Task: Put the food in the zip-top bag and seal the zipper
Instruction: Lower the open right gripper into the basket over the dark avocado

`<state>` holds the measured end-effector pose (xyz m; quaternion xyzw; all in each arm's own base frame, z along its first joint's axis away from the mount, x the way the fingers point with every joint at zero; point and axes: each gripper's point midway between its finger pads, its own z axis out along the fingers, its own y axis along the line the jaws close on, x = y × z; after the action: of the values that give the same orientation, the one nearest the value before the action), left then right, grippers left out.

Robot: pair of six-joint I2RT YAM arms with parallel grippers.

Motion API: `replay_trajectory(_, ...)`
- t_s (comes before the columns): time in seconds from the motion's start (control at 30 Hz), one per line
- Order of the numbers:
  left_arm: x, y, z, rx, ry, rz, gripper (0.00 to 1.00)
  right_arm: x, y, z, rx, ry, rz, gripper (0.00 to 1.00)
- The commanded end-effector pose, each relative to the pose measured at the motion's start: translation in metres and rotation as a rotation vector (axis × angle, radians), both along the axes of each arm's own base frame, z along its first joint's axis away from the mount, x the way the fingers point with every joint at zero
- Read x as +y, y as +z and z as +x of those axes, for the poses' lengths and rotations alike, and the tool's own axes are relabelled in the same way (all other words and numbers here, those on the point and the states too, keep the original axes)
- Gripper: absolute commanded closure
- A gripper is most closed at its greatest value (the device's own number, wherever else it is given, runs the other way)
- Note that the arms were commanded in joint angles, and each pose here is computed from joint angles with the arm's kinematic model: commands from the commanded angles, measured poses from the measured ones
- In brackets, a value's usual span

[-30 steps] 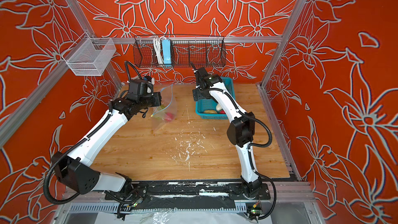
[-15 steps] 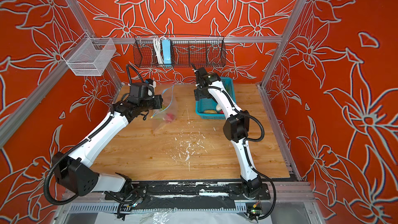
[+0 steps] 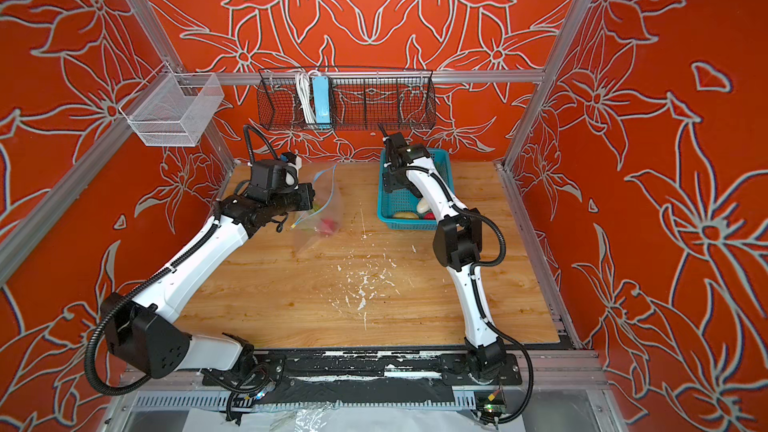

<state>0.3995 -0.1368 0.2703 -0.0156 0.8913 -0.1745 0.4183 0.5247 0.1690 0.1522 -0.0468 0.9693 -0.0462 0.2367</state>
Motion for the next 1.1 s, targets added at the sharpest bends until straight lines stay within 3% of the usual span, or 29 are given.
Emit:
replay_trajectory(0.0,0.0,0.008,-0.003,-0.026,-0.011,-0.008,1.0,0.0,-0.004,0.012,-0.029,0.019,-0.016,0.02)
replay_trajectory(0.43,0.001,0.007,-0.003,-0.018,-0.014,0.0,1.0,-0.012,-0.011,0.037,-0.091,-0.022,-0.011,0.02)
replay_trajectory(1.07,0.0,0.002,-0.001,-0.008,-0.018,0.01,1.0,-0.036,-0.05,0.058,-0.049,-0.085,0.036,0.03)
